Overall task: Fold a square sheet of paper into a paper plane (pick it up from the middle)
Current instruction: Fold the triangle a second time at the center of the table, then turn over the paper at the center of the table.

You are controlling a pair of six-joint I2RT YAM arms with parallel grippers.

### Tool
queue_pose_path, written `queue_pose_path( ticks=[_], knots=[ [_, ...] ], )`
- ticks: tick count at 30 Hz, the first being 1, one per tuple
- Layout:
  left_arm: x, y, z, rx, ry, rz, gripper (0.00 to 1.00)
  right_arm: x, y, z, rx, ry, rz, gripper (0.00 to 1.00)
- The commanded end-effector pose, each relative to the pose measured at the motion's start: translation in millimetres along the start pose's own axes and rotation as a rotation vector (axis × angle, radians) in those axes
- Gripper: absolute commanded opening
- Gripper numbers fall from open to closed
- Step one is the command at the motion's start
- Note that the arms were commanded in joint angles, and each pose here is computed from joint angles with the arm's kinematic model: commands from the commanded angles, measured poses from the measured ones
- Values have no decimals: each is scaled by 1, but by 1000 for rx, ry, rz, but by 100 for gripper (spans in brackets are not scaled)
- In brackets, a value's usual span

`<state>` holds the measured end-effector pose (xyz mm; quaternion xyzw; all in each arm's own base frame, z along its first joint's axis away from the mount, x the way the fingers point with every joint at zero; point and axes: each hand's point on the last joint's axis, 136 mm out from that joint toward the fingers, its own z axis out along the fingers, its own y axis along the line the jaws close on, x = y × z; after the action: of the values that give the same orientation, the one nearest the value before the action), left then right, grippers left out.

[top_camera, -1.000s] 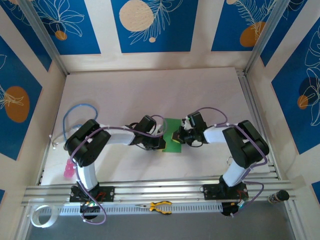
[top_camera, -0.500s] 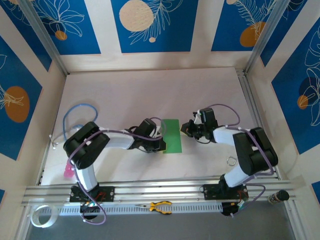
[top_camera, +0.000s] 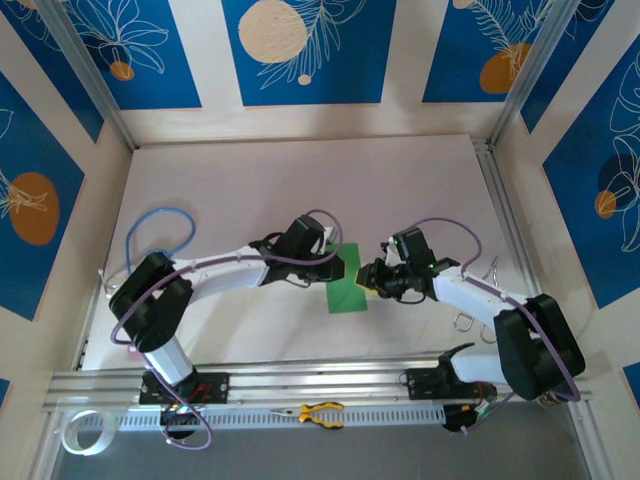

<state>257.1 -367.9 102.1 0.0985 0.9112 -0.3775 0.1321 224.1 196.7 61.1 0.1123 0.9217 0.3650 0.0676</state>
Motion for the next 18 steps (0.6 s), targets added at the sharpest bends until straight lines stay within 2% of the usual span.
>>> queue_pose_path(
  ticks=[1, 12, 18],
  knots=[
    [20, 22, 12, -35, 141, 33, 11, 22, -16, 2, 66, 56, 70, 32],
    [30, 51, 33, -110, 216, 55, 6, 34, -38, 9, 204, 60, 122, 33],
    [40, 64, 35, -146, 238, 51, 5, 34, -36, 17, 190, 81, 121, 33]
  ],
)
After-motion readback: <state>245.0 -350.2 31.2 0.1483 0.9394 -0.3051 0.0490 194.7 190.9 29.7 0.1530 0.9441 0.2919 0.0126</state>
